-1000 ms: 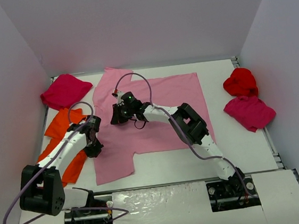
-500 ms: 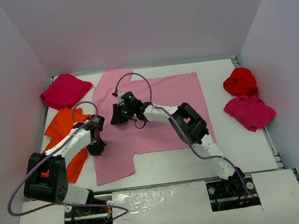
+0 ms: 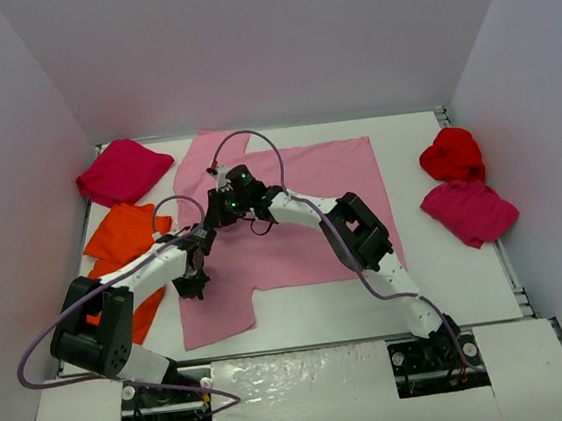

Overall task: Fold and stack the t-shirts
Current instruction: Flatten the tshirt out

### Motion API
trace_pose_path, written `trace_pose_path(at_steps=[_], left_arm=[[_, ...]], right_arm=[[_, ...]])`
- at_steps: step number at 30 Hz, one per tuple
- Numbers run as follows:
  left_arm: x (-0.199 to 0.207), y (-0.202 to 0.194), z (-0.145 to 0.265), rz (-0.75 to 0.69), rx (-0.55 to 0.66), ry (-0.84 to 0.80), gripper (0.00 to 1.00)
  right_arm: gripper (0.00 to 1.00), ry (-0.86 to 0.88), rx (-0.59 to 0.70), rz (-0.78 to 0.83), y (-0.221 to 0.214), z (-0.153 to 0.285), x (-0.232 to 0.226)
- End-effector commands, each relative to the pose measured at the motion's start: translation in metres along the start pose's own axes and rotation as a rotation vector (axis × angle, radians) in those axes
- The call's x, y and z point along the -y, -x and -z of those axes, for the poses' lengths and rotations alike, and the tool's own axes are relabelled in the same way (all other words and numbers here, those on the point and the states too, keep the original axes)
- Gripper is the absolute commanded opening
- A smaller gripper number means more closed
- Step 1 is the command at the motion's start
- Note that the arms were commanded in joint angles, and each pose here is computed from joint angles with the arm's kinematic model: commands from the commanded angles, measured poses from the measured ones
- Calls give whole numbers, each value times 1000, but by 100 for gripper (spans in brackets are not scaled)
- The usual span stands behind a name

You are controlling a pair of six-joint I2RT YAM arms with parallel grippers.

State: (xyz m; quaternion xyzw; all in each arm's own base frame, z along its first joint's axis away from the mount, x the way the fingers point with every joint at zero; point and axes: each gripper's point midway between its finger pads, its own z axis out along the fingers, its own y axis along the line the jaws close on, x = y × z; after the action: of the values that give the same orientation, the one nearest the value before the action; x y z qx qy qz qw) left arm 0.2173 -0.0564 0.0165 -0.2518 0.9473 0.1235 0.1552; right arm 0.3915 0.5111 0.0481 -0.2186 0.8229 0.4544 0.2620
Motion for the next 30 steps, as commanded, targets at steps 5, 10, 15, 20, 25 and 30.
trace_pose_path(at_steps=[5, 10, 15, 20, 25, 30], left_arm=[[-24, -28, 7, 32, -58, 21, 0], [-27, -24, 17, 38, -44, 14, 0], [-27, -18, 23, 35, -30, 7, 0], [-23, -17, 24, 38, -30, -8, 0], [-24, -19, 25, 37, -37, -12, 0], [-28, -20, 28, 41, -29, -19, 0]], right_arm=[[0, 324, 191, 98, 96, 17, -94], [0, 521, 162, -50, 73, 9, -108], [0, 519, 124, -89, 40, 3, -107], [0, 457, 46, -61, 1, -14, -104], [0, 427, -12, -51, -26, -32, -101], [0, 401, -5, -66, -22, -45, -86]])
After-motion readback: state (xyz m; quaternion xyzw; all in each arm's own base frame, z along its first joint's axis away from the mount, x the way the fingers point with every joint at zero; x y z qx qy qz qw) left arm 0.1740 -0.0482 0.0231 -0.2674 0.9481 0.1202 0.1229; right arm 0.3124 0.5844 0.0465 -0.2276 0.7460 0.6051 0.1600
